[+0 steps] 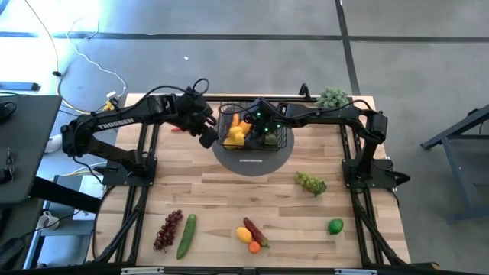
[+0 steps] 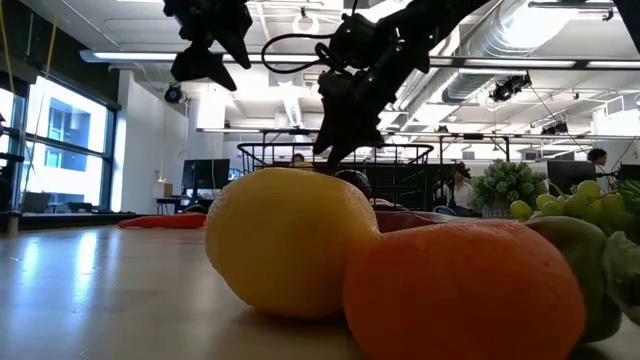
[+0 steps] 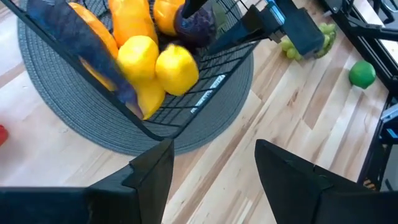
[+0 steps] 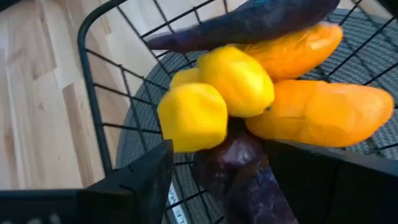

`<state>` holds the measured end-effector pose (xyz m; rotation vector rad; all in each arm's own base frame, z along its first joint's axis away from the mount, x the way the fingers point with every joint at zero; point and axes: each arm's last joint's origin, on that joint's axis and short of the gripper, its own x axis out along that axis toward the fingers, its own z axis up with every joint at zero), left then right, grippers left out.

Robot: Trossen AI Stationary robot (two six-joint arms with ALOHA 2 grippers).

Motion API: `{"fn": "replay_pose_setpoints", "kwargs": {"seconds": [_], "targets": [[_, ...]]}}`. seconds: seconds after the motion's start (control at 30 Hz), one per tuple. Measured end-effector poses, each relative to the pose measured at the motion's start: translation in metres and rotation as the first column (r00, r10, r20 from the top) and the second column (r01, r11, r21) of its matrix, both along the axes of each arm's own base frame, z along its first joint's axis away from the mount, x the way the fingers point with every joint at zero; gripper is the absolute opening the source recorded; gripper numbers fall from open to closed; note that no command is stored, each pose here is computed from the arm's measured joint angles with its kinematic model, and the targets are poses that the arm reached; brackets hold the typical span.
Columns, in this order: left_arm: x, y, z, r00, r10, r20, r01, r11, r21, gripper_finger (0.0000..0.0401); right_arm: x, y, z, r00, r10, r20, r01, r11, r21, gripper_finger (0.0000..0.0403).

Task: Build produce basket
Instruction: Put the green cucumber into the black wire basket

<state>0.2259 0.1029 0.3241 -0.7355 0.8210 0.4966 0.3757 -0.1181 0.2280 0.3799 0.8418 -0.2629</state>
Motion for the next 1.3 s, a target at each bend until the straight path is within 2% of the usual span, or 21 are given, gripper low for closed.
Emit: {"fn": "replay_pose_setpoints", "kwargs": {"seconds": [0.33, 0.57, 0.73, 0.87, 1.0, 1.17, 1.3], "targets": [[0.008, -0.020, 0.000, 0.998, -0.067, 0.002, 0.067, 0.998, -0.014, 0.0214, -0.003, 0.003, -0.002, 0.999, 0.013, -0.030, -0.011, 0.998, 0.070, 0.0245], [0.015, -0.041, 0.000, 0.991, -0.135, 0.003, 0.135, 0.990, -0.025, 0.0214, -0.008, 0.004, 0.012, 1.000, -0.007, 0.006, 0.007, 0.999, 0.047, 0.0245], [0.018, -0.057, 0.000, 0.976, -0.216, 0.000, 0.216, 0.976, -0.010, 0.0213, -0.018, 0.005, 0.033, 0.998, -0.053, 0.034, 0.054, 0.998, -0.021, 0.0245], [0.020, -0.071, 0.000, 0.958, -0.286, -0.003, 0.286, 0.958, 0.004, 0.0213, -0.026, 0.010, 0.048, 0.991, -0.119, 0.060, 0.117, 0.993, 0.033, 0.0245], [0.022, -0.085, 0.000, 0.931, -0.365, -0.006, 0.366, 0.931, 0.021, 0.0213, -0.029, 0.026, 0.060, 0.986, -0.143, 0.089, 0.135, 0.987, 0.089, 0.0245], [0.022, -0.105, 0.000, 0.892, -0.451, -0.012, 0.451, 0.892, 0.038, 0.0213, -0.031, 0.054, 0.069, 0.978, -0.185, 0.091, 0.168, 0.971, 0.168, 0.0245], [0.021, -0.126, 0.000, 0.853, -0.522, -0.014, 0.522, 0.852, 0.043, 0.0213, -0.031, 0.084, 0.073, 0.975, -0.208, 0.082, 0.191, 0.965, 0.178, 0.0245]]}}
